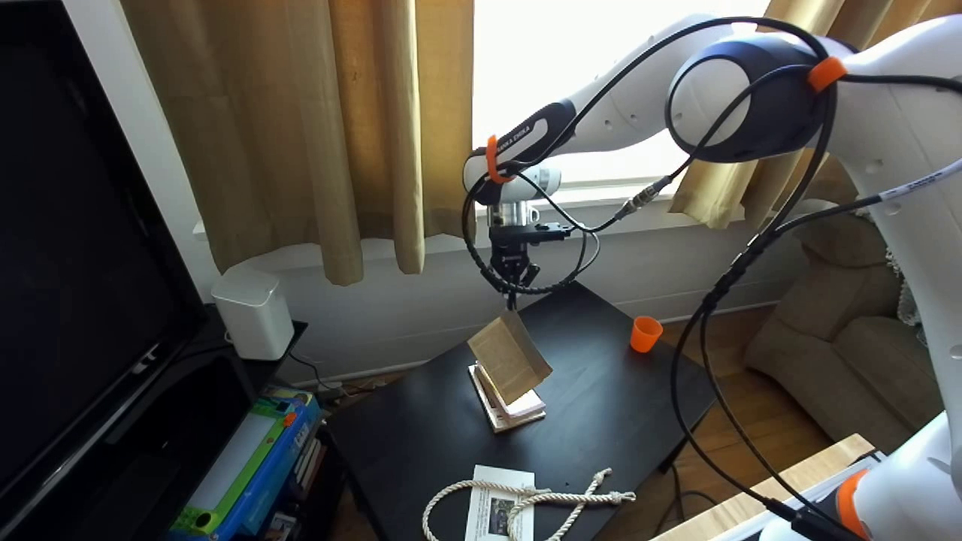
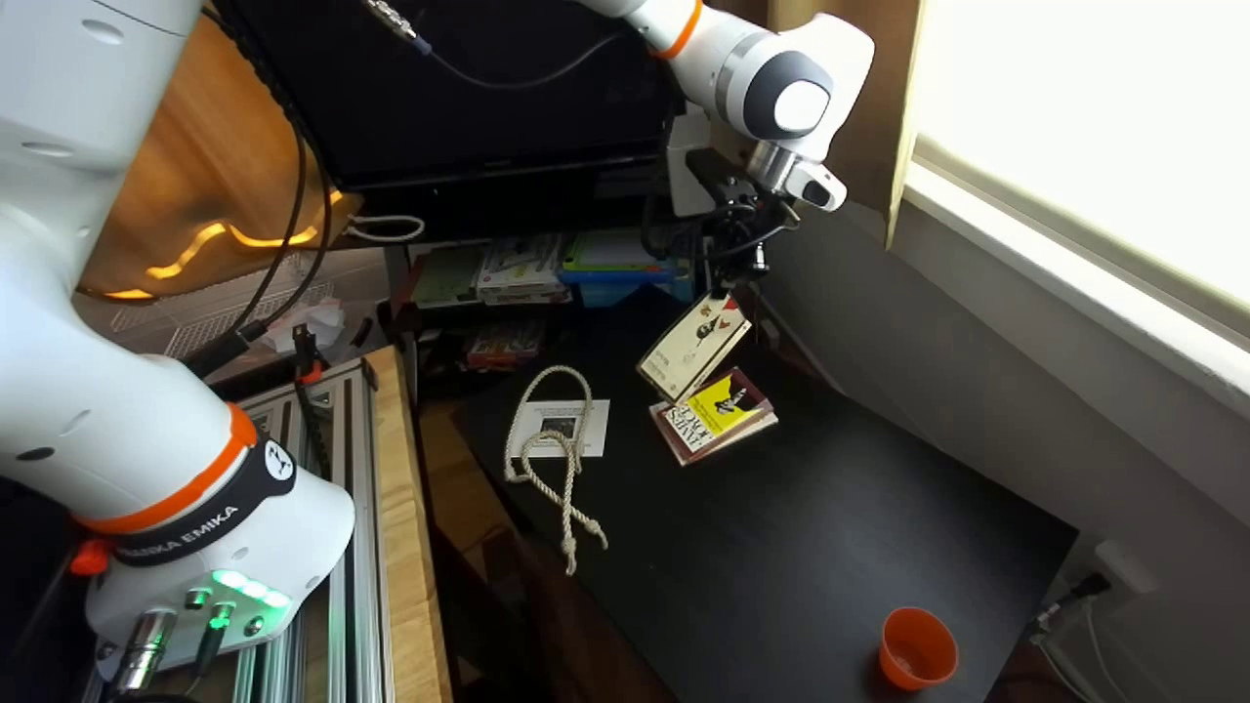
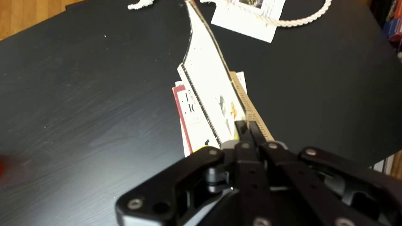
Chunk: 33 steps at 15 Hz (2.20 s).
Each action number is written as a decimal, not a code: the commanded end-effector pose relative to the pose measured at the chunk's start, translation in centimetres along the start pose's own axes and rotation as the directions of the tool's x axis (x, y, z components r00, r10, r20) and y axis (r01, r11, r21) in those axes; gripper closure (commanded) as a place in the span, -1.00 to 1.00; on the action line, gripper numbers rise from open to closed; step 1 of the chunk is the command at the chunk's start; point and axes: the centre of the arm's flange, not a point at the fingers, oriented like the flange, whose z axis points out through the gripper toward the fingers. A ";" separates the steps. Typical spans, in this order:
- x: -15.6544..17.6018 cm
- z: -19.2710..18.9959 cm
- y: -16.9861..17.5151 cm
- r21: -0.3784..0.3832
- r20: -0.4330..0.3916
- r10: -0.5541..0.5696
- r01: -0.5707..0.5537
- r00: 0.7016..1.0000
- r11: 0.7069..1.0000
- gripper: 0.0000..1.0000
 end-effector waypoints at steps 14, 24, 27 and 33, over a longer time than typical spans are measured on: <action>5.9 8.3 3.0 0.138 0.045 0.057 -0.063 0.997 0.988 0.99; 9.0 10.7 1.9 0.250 -0.021 0.271 -0.258 0.962 0.933 0.99; 9.2 11.5 1.6 0.267 -0.033 0.384 -0.362 0.923 0.893 0.99; 8.5 12.0 1.3 0.282 -0.038 0.534 -0.504 0.844 0.816 0.99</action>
